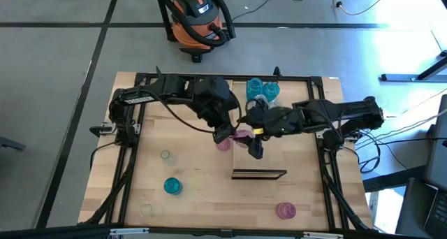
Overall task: Sort vases onto shelf
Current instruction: Put the pink vase on the shelf
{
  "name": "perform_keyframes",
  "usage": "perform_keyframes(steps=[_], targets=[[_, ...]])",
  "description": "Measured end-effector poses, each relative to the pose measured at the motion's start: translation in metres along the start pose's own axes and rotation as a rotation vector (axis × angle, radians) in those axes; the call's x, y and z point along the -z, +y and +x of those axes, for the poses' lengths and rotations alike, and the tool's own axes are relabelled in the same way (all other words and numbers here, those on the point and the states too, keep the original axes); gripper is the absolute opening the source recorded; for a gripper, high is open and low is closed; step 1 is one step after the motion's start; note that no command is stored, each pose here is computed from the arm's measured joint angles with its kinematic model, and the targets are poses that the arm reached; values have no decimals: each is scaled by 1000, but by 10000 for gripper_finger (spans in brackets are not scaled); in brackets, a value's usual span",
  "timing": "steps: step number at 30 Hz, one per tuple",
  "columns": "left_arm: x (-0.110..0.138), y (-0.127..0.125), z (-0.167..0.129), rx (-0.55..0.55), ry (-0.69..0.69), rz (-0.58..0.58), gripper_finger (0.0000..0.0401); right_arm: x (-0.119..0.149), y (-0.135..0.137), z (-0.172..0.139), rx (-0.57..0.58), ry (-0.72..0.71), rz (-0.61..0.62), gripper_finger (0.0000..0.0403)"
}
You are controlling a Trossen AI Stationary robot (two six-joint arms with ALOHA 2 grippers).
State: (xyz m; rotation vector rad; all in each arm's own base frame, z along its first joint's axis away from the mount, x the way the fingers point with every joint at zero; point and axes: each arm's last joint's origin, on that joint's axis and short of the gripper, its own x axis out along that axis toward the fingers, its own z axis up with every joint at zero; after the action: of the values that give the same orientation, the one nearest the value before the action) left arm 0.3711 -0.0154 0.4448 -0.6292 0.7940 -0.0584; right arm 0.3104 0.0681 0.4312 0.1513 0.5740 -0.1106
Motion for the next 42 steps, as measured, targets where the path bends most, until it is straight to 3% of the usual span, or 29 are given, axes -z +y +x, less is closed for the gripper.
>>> perform_keyframes(steps=[3, 7, 15, 18, 23, 29, 36, 42], targets=[[0, -4, 1, 14, -20, 8, 18, -2, 0, 5, -68, 17, 11, 302], [-1, -5, 1, 6, -33, -1, 18, 7, 2, 21, -53, 99, -8, 292], [0, -6, 4, 1, -35, -16, 19, 7, 5, 25, -86, 103, -23, 163], [0, -6, 4, -7, -42, -30, 41, 5, 5, 23, -88, 87, -13, 133], [-1, -5, 3, -10, -47, -24, 86, 7, 4, 23, -77, 106, -10, 130], [-4, -1, 0, -15, -54, 15, 101, 13, 1, 24, -23, 148, -1, 116], [4, 3, -44, -41, -63, 85, 103, 20, -5, 23, 116, 196, 107, 104], [22, 10, -106, -251, -155, 170, 103, 25, 14, 8, 226, 93, 203, 104]])
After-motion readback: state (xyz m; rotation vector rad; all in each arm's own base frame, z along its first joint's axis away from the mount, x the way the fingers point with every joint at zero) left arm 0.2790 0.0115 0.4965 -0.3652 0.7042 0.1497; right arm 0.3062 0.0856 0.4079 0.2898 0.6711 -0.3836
